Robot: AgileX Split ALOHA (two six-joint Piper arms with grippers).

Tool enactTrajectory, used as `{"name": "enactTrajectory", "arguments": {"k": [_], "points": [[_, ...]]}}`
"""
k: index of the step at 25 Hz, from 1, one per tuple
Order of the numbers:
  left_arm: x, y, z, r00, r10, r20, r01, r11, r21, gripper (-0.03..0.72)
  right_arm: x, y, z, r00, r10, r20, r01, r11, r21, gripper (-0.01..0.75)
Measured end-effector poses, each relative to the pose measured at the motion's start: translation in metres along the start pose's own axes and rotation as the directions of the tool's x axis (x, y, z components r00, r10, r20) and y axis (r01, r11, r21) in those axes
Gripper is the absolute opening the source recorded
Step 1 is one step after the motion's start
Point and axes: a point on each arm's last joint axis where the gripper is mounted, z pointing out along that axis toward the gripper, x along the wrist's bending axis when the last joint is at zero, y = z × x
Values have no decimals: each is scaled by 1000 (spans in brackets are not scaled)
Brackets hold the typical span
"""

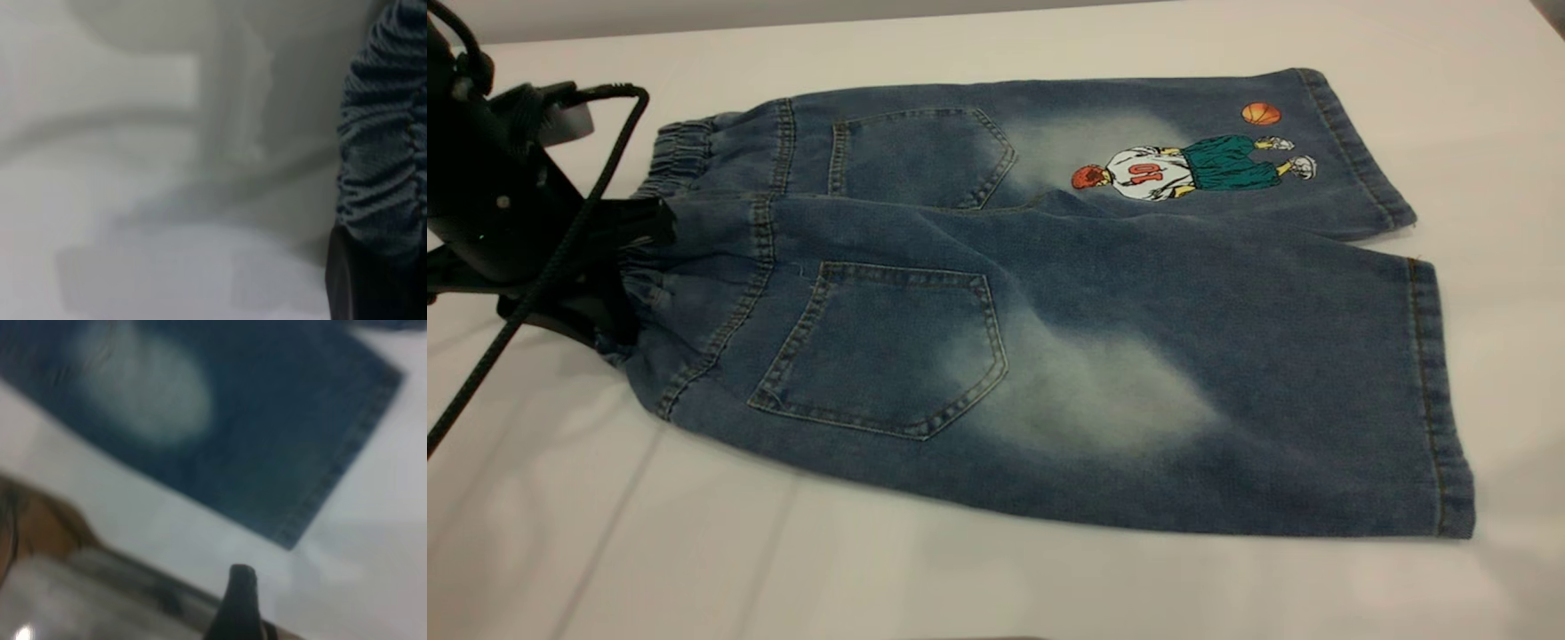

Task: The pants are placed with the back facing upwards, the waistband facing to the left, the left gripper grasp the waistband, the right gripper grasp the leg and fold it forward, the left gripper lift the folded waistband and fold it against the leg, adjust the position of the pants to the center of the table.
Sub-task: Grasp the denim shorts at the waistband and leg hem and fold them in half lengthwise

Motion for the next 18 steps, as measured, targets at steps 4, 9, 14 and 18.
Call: {"name": "enactTrajectory", "arguments": {"k": [4, 9, 14, 18], "points": [[-2, 6, 0, 1000, 16, 4, -16, 1000, 9, 74, 12, 3, 28, 991, -116, -67, 124, 985, 124, 589], [-3, 7, 0, 1000, 30, 5, -30, 999, 11, 74, 24, 1, 66, 974, -205, -93, 223, 942, 250, 589], [-3, 7, 0, 1000, 30, 5, -30, 999, 11, 74, 34, -9, 105, 969, -227, -100, 248, 910, 332, 589], [-3, 7, 0, 999, 31, 5, -31, 999, 11, 74, 35, -15, 134, 969, -232, -80, 245, 898, 365, 589]]}}
